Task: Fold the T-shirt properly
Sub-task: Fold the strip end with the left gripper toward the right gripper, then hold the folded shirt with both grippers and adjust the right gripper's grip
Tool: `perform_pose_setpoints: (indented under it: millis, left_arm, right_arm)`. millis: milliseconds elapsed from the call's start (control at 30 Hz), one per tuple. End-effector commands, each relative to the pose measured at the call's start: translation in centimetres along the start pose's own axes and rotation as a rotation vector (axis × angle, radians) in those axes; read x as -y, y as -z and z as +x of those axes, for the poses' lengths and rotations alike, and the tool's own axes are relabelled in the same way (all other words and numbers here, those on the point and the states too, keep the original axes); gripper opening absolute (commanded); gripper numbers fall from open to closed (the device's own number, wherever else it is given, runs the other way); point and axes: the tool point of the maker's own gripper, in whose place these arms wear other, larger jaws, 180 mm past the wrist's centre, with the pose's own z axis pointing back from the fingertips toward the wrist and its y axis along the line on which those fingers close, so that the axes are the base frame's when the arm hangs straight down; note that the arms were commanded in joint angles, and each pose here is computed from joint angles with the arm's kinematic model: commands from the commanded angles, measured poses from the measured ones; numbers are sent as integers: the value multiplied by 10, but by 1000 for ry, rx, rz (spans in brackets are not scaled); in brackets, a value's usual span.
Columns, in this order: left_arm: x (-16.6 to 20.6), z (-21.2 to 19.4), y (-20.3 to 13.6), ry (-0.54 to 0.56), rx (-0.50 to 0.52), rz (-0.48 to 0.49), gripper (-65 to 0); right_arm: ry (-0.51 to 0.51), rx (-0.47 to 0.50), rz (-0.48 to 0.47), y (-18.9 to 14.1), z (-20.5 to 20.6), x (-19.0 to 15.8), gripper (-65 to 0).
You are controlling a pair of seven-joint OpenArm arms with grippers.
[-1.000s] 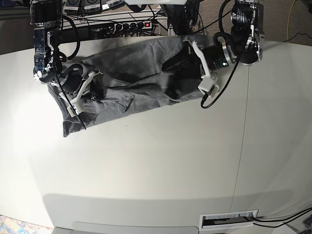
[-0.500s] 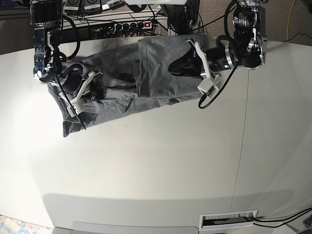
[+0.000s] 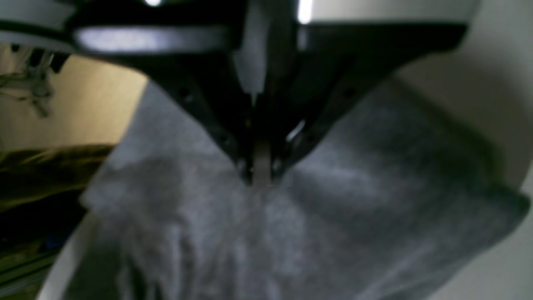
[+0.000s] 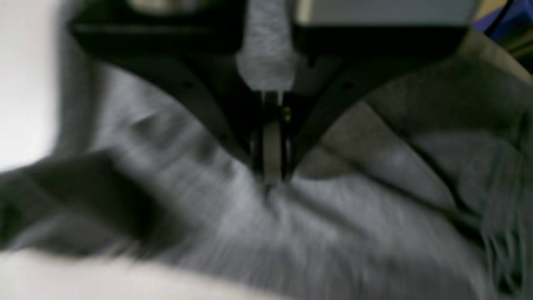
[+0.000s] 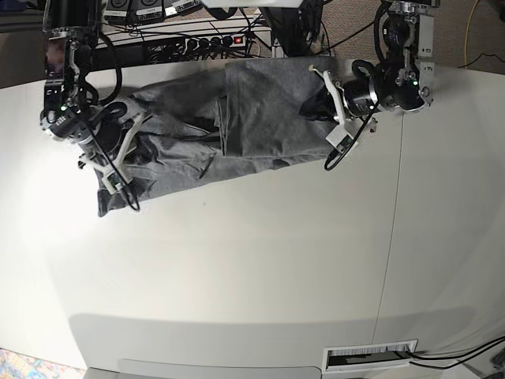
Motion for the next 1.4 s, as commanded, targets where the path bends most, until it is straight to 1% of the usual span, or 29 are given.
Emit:
perform_pose_setpoints:
  millis: [0, 100, 167, 267, 300, 367, 433, 467, 567, 633, 667, 733, 800, 900, 1000, 1067, 1133, 1200, 1267, 1367]
  left_arm:
    - [-7, 9, -4, 13, 33, 24, -650]
    - [-33, 5, -8, 22, 19, 137, -650]
    - [-45, 5, -12, 39, 23, 187, -650]
    - [-52, 7, -17, 57, 28, 204, -650]
    - [-53, 8, -17, 61, 26, 207, -650]
    - [-55, 12, -19, 71, 31, 211, -650]
    - [-58, 16, -20, 82, 35, 214, -650]
    - [-59, 18, -21, 87, 37, 217, -650]
    - [-58, 25, -23, 87, 60, 194, -650]
    - [-55, 28, -22, 88, 70, 175, -650]
    - [-53, 28, -22, 86, 77, 164, -650]
    - [-49, 30, -22, 83, 88, 144, -650]
    - [-47, 29, -19, 87, 80, 138, -650]
    - [-38, 24, -12, 95, 57, 107, -650]
    - [-27, 14, -1, 144, 1, 89, -650]
    - [-21, 5, 6, 186, -45, 85, -650]
    - [-16, 2, 11, 222, -63, 82, -650]
    - [-13, 1, 15, 249, -69, 79, -650]
    - [-14, -1, 16, 264, -80, 87, -650]
    - [-15, -2, 15, 266, -84, 94, -650]
  right_arm:
    - [-15, 21, -30, -9, 8, 10, -650]
    - [7, 26, -73, -19, 8, 25, -650]
    - [32, 22, -98, -26, 6, 35, -650]
    - [65, 2, -140, -37, 0, 50, -650]
    - [74, -4, -155, -40, -2, 55, -633]
    - [75, -13, -178, -47, -5, 63, -533]
    - [55, -30, -189, -51, -8, 68, -429]
    - [47, -42, -194, -54, -11, 70, -404]
    - [31, -68, -207, -59, -16, 78, -399]
    - [50, -57, -206, -57, -18, 83, -399]
    - [73, -43, -192, -54, -19, 83, -398]
    - [151, -18, -142, -45, -23, 81, -398]
    - [226, -33, -119, -36, -35, 84, -398]
    - [341, -14, -44, -25, -38, 83, -388]
    - [398, -23, -2, -17, -38, 81, -388]
    - [417, -7, 18, -15, -34, 79, -388]
    - [425, 9, 33, -14, -30, 76, -388]
    - [424, -10, 37, -14, -33, 75, -388]
    - [423, -28, 40, -14, -36, 74, -388]
    - [420, -17, 19, -15, -35, 79, -388]
